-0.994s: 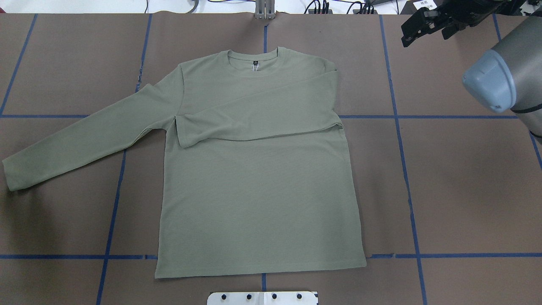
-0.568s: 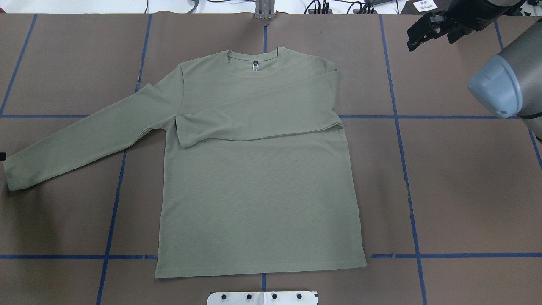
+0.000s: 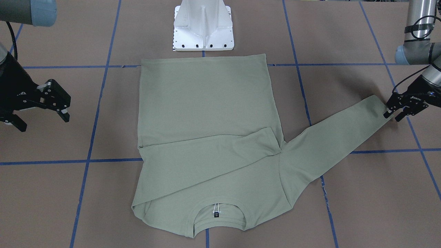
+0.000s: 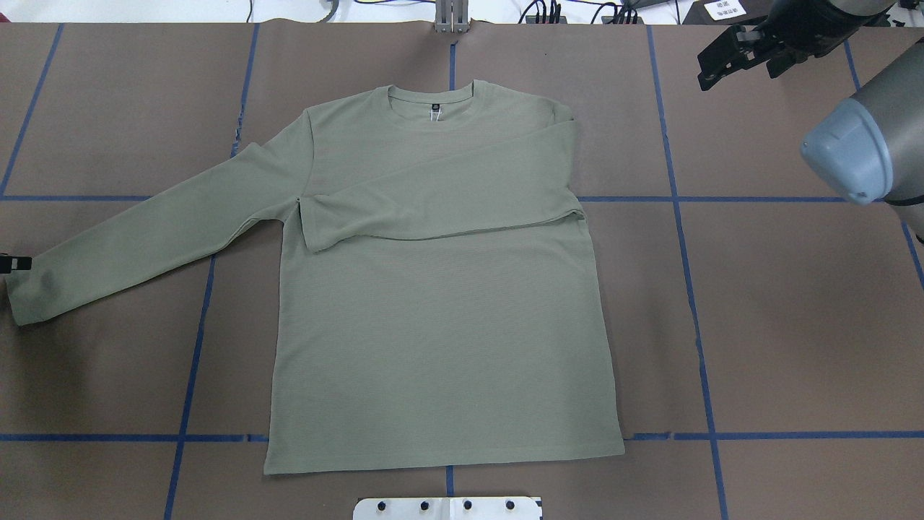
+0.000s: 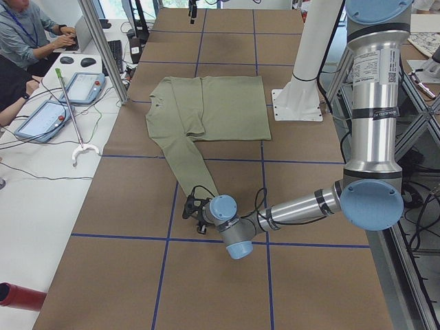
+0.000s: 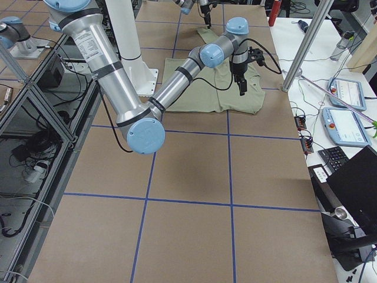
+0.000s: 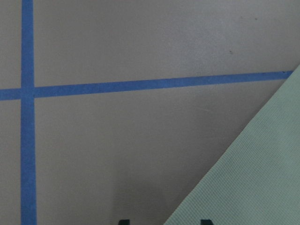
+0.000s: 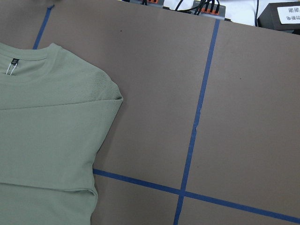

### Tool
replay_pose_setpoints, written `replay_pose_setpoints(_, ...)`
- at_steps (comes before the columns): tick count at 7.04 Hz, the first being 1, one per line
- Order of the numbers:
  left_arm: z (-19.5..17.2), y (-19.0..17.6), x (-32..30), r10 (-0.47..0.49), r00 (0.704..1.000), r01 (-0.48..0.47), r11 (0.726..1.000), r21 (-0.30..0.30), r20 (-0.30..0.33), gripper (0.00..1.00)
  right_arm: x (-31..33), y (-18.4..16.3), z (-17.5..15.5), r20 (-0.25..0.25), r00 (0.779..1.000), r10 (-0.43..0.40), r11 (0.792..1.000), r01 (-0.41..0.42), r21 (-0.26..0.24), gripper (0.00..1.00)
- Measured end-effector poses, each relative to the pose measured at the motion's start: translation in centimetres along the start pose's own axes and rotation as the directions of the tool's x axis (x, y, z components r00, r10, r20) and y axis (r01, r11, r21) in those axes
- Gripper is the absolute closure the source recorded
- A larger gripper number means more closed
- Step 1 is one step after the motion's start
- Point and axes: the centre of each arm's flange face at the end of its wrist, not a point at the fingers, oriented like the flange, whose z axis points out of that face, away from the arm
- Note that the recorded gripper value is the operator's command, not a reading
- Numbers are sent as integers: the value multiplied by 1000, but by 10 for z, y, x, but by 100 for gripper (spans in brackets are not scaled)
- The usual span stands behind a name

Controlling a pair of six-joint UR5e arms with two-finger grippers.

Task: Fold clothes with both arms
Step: 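Lower the left gripper to the cuff of the other sleeve and grasp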

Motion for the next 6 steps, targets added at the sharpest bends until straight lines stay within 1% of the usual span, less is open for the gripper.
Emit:
replay_pose_setpoints(3,-8,16,-9,6,1000,-6,1000,-1,-2,43,3,5,0,-1,1000,-1,1000,1,-2,0)
replay_pose_setpoints(4,-8,18,-10,6,1000,-6,1000,0,-2,45,4,6,0,-2,1000,-1,1000,1,-2,0)
replay_pose_setpoints(6,-8,18,-10,5,1000,-5,1000,1,0,45,4,6,1,-2,1000,-1,1000,1,-2,0)
